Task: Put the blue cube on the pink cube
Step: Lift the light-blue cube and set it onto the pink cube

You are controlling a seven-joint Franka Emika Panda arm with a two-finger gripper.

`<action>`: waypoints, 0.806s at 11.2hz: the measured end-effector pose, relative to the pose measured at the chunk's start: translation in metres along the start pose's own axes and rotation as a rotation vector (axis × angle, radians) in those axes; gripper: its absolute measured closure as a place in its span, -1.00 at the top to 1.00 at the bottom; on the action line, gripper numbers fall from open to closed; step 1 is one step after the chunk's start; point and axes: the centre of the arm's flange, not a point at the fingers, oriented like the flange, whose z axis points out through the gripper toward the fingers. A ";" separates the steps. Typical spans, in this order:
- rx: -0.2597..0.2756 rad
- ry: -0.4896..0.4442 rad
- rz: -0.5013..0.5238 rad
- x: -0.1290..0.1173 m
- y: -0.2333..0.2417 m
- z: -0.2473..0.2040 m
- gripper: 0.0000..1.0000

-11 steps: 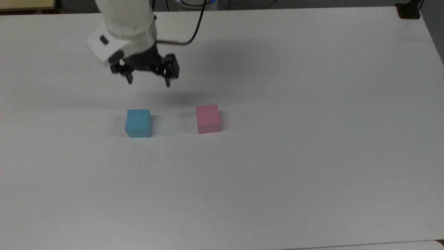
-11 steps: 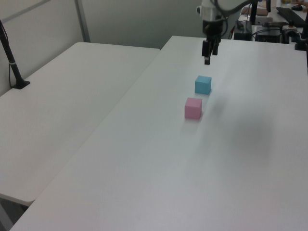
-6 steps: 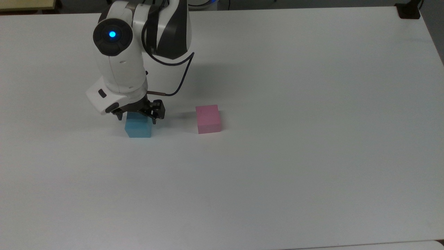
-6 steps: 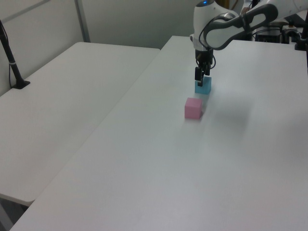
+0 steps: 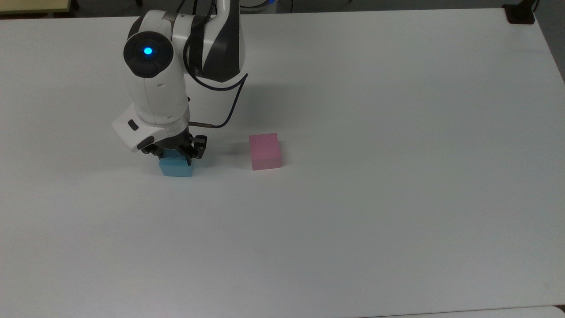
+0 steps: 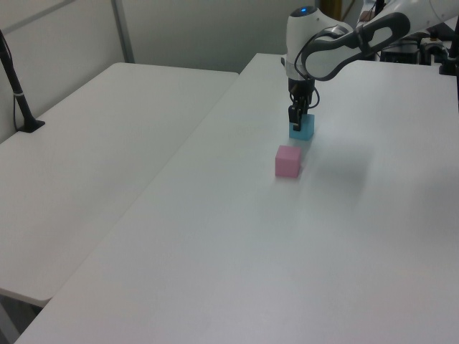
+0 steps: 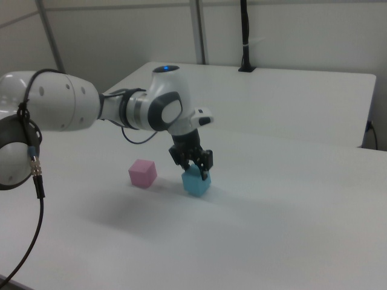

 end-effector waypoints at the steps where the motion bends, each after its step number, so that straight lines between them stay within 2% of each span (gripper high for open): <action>1: 0.002 0.011 -0.011 0.002 -0.008 -0.013 0.15; 3: 0.009 0.002 -0.041 -0.003 -0.030 -0.053 0.15; 5: 0.027 0.004 -0.062 -0.010 -0.078 -0.086 0.13; 9: 0.034 0.013 -0.059 -0.016 -0.155 -0.096 0.12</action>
